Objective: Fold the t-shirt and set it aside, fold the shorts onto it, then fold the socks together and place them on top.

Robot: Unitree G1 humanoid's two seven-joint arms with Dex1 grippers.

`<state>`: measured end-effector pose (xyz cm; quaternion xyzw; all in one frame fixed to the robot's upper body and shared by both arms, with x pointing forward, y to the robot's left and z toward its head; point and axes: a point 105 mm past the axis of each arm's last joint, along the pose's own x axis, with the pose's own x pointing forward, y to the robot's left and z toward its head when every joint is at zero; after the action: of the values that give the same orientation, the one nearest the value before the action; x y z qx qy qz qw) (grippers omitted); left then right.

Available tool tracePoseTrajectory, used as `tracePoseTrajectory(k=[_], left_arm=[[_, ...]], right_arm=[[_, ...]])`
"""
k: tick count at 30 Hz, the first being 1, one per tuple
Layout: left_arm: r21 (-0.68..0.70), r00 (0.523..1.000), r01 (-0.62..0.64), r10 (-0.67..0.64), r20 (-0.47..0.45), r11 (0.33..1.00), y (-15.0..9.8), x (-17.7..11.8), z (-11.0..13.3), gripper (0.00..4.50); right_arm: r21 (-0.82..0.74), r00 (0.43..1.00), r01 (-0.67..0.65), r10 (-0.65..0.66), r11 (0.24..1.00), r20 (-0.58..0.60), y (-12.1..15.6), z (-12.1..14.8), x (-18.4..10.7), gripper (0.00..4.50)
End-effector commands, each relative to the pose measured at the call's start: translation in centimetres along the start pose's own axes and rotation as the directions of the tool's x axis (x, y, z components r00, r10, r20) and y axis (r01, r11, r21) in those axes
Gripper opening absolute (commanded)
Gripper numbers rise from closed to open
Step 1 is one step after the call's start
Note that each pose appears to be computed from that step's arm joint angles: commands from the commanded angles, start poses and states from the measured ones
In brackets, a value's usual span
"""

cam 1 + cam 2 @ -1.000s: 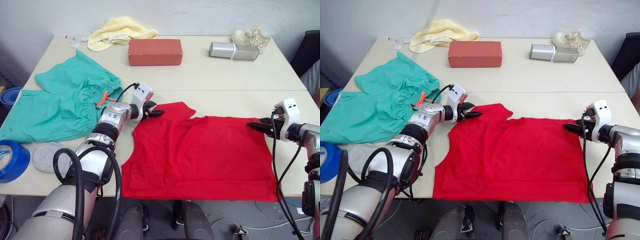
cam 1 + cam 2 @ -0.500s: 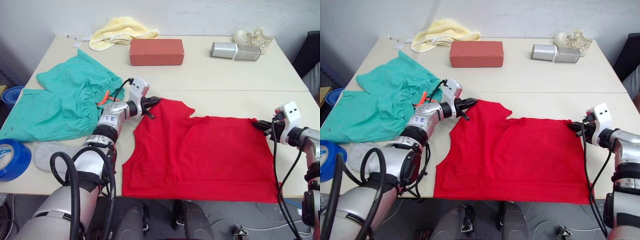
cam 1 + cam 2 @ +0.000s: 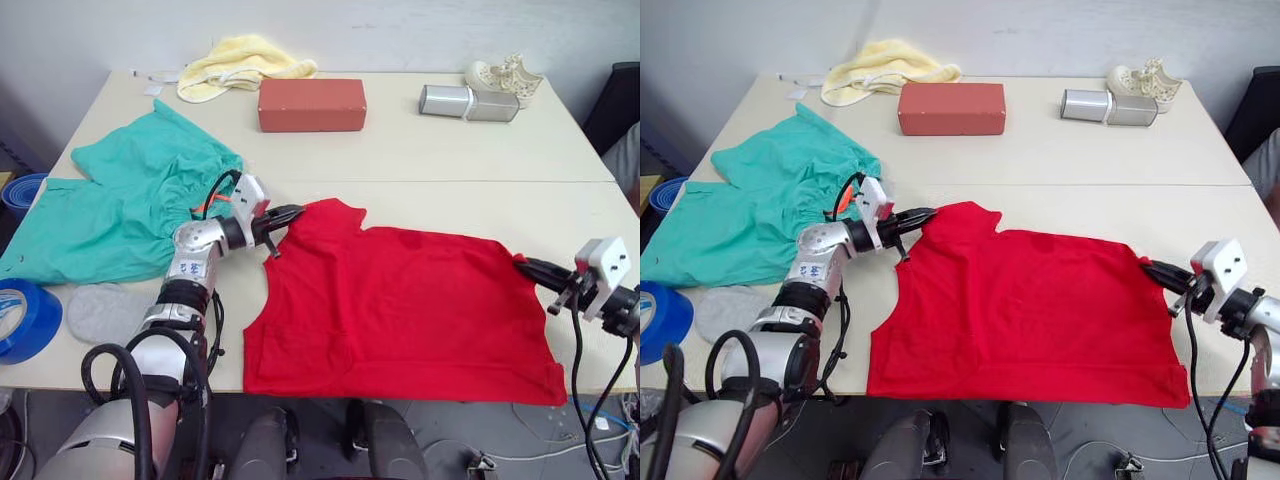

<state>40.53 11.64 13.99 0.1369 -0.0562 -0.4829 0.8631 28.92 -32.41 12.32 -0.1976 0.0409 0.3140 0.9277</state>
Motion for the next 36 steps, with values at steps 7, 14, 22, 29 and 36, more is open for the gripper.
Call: tracePoseTrajectory(k=[7,14,22,29,36], left_arm=[[0.229,0.998,0.063,-0.066,0.006,0.972,-1.5,-2.4,0.2,0.02],[0.323,0.995,0.094,-0.099,0.001,0.942,-2.5,-3.7,0.1,0.02],[0.350,0.988,0.156,-0.139,-0.074,0.924,-3.5,-5.4,-1.4,0.02],[0.203,0.980,0.201,-0.196,-0.045,0.958,-4.2,-5.9,-1.1,0.88],[-0.037,0.972,0.235,-0.236,-0.017,0.971,-4.2,-6.7,2.1,3.15]], right_arm=[[-0.063,0.999,0.005,-0.002,0.998,0.047,1.4,-0.6,-1.9,0.00],[-0.124,1.000,-0.028,0.030,0.992,0.008,2.1,-1.6,-2.2,0.00],[-0.115,0.998,-0.062,0.060,0.991,-0.017,2.7,-2.2,-2.8,0.00],[-0.086,0.993,-0.115,0.116,0.990,-0.001,2.9,-0.8,-3.6,1.23],[-0.024,0.980,-0.192,0.193,0.981,0.045,3.7,3.6,-5.5,3.71]])
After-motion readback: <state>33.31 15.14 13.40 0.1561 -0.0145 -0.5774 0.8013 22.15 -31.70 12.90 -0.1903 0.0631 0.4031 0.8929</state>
